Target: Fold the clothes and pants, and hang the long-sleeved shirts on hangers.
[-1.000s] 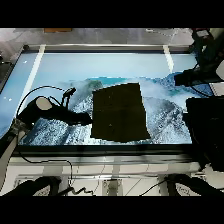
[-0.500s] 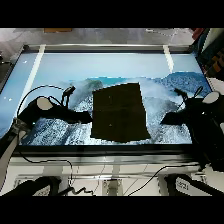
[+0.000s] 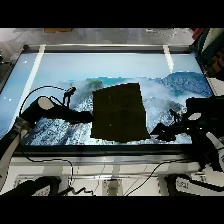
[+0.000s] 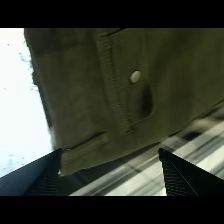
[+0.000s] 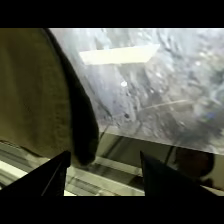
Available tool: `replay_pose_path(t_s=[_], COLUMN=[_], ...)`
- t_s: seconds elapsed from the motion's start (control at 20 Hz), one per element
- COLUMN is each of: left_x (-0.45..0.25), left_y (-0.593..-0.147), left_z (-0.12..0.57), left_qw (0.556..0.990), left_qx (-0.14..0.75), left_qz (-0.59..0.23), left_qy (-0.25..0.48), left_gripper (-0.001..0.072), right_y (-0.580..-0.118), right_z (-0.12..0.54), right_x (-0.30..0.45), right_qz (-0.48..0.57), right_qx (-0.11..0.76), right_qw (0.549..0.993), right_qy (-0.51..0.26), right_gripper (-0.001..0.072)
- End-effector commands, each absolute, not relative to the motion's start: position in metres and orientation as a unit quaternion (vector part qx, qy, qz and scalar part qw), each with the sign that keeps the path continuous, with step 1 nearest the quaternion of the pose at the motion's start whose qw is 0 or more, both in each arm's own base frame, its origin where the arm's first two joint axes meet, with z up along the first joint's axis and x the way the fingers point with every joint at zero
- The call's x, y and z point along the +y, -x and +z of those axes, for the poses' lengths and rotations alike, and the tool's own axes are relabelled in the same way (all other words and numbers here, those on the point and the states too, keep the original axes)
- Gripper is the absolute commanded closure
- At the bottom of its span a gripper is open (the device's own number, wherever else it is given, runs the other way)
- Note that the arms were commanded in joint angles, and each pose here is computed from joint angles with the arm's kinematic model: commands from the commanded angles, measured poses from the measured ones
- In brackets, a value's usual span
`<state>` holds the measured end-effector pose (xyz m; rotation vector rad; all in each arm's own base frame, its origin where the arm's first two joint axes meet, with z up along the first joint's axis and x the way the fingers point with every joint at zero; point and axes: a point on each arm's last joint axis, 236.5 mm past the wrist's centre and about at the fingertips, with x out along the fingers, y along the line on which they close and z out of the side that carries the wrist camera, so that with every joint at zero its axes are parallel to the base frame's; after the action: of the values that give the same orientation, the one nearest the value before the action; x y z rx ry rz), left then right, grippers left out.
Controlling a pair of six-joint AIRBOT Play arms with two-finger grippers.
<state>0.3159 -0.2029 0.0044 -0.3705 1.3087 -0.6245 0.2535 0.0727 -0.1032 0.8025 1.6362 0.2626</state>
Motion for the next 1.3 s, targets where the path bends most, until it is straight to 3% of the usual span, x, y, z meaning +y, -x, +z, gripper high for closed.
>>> replay_pose_path(t_s=[0.0, 0.2, 0.35, 0.5, 0.55, 0.6, 0.7, 0.85, 1.1, 1.25], left_x=[-0.224, -0.206, -0.160, -0.113, -0.108, -0.105, -0.098, -0.110, -0.159, -0.171], left_y=[-0.310, -0.303, -0.310, -0.314, -0.314, -0.311, -0.296, -0.280, -0.272, -0.271], left_z=[0.023, 0.005, -0.024, -0.039, -0.040, -0.042, -0.052, -0.064, -0.071, -0.087], left_qw=[0.708, 0.713, 0.740, 0.747, 0.744, 0.738, 0.706, 0.668, 0.614, 0.585], left_qx=[0.592, 0.611, 0.622, 0.633, 0.637, 0.644, 0.673, 0.694, 0.694, 0.704], left_qz=[-0.311, -0.297, -0.248, -0.202, -0.197, -0.199, -0.218, -0.267, -0.338, -0.345], left_qy=[0.226, 0.170, 0.058, -0.030, -0.026, -0.026, -0.037, -0.001, 0.164, 0.209], left_gripper=[0.0013, 0.0013, 0.0015, 0.0018, 0.0018, 0.0023, 0.0207, 0.0240, 0.0236, 0.0203], right_y=[-0.256, -0.269, -0.271, -0.276, -0.276, -0.274, -0.270, -0.266, -0.266, -0.263], right_z=[-0.110, -0.107, -0.109, -0.115, -0.117, -0.117, -0.117, -0.117, -0.116, -0.114], right_x=[0.092, 0.105, 0.106, 0.111, 0.115, 0.119, 0.129, 0.137, 0.139, 0.140], right_qz=[0.117, 0.157, 0.161, 0.174, 0.179, 0.190, 0.221, 0.236, 0.238, 0.243], right_qx=[0.707, 0.682, 0.678, 0.673, 0.674, 0.674, 0.674, 0.678, 0.678, 0.681], right_qw=[0.564, 0.566, 0.575, 0.599, 0.604, 0.608, 0.615, 0.614, 0.613, 0.607], right_qy=[-0.410, -0.435, -0.428, -0.396, -0.387, -0.374, -0.345, -0.329, -0.329, -0.330], right_gripper=[0.0223, 0.0247, 0.0273, 0.0339, 0.0375, 0.0457, 0.0502, 0.0670, 0.0670, 0.0670])
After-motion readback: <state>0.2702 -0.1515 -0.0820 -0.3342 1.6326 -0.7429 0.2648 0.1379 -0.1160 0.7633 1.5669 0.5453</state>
